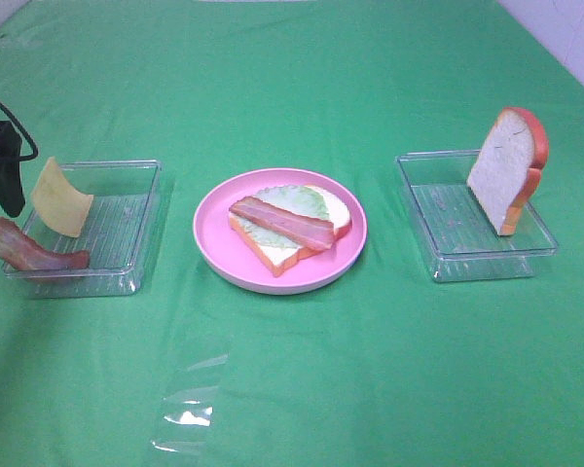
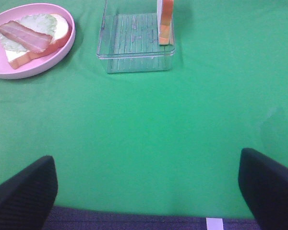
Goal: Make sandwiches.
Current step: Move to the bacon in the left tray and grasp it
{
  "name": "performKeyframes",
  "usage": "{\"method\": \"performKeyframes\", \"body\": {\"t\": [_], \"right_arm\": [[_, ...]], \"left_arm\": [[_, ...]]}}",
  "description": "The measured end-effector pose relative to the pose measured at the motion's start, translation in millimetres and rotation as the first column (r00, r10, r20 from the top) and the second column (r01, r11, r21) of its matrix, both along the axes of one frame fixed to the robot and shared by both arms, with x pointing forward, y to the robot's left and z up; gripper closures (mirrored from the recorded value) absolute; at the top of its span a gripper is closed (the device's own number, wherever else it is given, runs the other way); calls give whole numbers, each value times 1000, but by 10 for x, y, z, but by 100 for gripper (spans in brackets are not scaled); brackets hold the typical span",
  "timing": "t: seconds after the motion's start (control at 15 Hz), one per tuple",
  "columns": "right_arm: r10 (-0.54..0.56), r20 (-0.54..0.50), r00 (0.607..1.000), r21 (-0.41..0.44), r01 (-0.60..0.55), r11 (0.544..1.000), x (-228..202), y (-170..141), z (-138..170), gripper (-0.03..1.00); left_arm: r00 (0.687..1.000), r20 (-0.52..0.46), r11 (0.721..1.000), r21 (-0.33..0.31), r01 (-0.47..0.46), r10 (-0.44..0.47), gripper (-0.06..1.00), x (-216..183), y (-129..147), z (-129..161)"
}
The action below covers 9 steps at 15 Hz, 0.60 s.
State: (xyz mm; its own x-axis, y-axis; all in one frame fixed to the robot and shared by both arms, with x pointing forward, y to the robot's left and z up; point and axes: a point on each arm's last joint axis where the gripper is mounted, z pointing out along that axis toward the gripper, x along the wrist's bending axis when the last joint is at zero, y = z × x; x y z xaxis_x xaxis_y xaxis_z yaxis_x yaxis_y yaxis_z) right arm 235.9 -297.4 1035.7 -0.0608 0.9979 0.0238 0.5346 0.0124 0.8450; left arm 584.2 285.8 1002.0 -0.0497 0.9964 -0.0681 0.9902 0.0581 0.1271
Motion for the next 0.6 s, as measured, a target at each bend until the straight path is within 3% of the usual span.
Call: {"method": "performKeyframes", "body": {"t": [0.6], "right_arm": [[0, 0, 1000, 0, 0, 1000, 0, 0, 0, -1]], "left_arm": [[1000, -4, 1000, -12, -14, 14, -2, 234, -16, -558]]}}
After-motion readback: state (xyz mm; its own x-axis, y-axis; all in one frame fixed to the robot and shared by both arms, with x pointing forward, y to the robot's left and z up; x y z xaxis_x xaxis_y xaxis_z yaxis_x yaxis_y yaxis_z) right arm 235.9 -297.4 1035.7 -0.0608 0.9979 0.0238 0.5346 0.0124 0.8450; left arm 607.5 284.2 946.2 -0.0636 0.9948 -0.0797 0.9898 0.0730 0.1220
